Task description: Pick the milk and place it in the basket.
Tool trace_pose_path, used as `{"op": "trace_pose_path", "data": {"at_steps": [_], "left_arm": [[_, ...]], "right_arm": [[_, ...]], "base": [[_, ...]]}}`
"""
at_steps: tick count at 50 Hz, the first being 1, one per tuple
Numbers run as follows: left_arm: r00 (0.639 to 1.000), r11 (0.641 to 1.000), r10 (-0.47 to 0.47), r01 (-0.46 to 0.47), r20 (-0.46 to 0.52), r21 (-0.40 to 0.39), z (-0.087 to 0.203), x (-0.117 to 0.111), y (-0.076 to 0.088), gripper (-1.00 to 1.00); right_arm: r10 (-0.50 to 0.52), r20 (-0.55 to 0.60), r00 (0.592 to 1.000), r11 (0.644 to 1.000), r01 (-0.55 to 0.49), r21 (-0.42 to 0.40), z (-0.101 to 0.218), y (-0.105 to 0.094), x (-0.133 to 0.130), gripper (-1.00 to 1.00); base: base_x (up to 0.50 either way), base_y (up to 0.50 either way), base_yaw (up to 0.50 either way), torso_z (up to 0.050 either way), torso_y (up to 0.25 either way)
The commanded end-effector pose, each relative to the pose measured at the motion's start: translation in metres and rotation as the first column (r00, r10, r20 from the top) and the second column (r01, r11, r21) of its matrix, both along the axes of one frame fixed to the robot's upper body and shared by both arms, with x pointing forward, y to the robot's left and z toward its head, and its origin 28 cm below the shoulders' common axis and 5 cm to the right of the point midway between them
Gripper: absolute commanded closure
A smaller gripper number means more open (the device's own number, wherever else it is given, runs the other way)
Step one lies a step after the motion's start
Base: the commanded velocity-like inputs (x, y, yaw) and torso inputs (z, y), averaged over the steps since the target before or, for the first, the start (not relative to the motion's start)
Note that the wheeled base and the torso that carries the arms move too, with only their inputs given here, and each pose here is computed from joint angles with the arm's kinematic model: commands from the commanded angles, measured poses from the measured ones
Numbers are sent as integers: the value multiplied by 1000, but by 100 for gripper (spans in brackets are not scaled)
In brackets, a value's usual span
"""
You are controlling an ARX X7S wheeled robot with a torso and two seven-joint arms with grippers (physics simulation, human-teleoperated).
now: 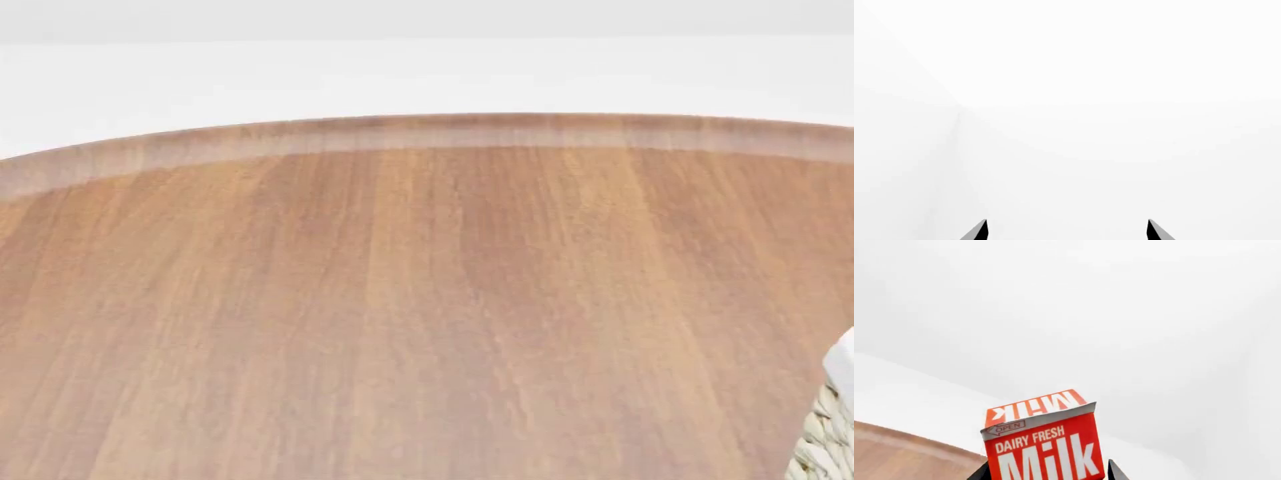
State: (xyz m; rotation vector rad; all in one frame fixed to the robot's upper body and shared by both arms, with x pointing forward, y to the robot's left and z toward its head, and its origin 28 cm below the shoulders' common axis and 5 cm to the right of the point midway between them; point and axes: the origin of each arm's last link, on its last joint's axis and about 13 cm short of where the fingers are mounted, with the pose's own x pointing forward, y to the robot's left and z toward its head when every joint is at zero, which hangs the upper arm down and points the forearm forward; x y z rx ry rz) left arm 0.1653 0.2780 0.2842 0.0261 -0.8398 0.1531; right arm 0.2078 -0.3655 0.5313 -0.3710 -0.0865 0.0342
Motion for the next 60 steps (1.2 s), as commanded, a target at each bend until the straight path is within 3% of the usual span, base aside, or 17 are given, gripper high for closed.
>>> {"op": "trace_pose_path", "data": {"at_steps": [1, 12, 31, 41, 52, 56, 60], "left_arm": [[1000, 1000, 7, -7, 26, -3, 2, 0, 2, -100], [1000, 1000, 8, -8, 23, -1, 1, 0, 2, -100], [1000, 1000, 9, -9, 21, -3, 0, 0, 2, -100], [1000, 1000, 8, -8, 24, -3, 2, 0, 2, -100], [1000, 1000, 10, -10, 24, -3, 2, 0, 2, -100], [1000, 1000, 10, -10, 24, -2, 3, 0, 2, -100], [1000, 1000, 10, -10, 22, -4, 2, 1, 2, -100]], "right_arm": [[96, -111, 989, 992, -105, -75, 5, -4, -7, 100], [102, -232, 967, 992, -116, -44, -3, -11, -9, 100], [104, -450, 887, 993, -114, 4, -26, -24, 3, 100], [107, -496, 862, 992, -125, -3, -38, -22, 0, 100], [28, -573, 819, 996, -74, -57, -52, -28, 0, 100], [-22, -632, 774, 995, -42, -86, -63, -32, -1, 100], [-32, -648, 761, 995, -35, -90, -68, -32, -1, 100]], "base": [[0, 0, 0, 0, 0], [0, 0, 0, 1, 1], [0, 0, 0, 1, 2], [0, 0, 0, 0, 1], [0, 0, 0, 1, 1], [0, 0, 0, 0, 3], [0, 0, 0, 0, 2]]}}
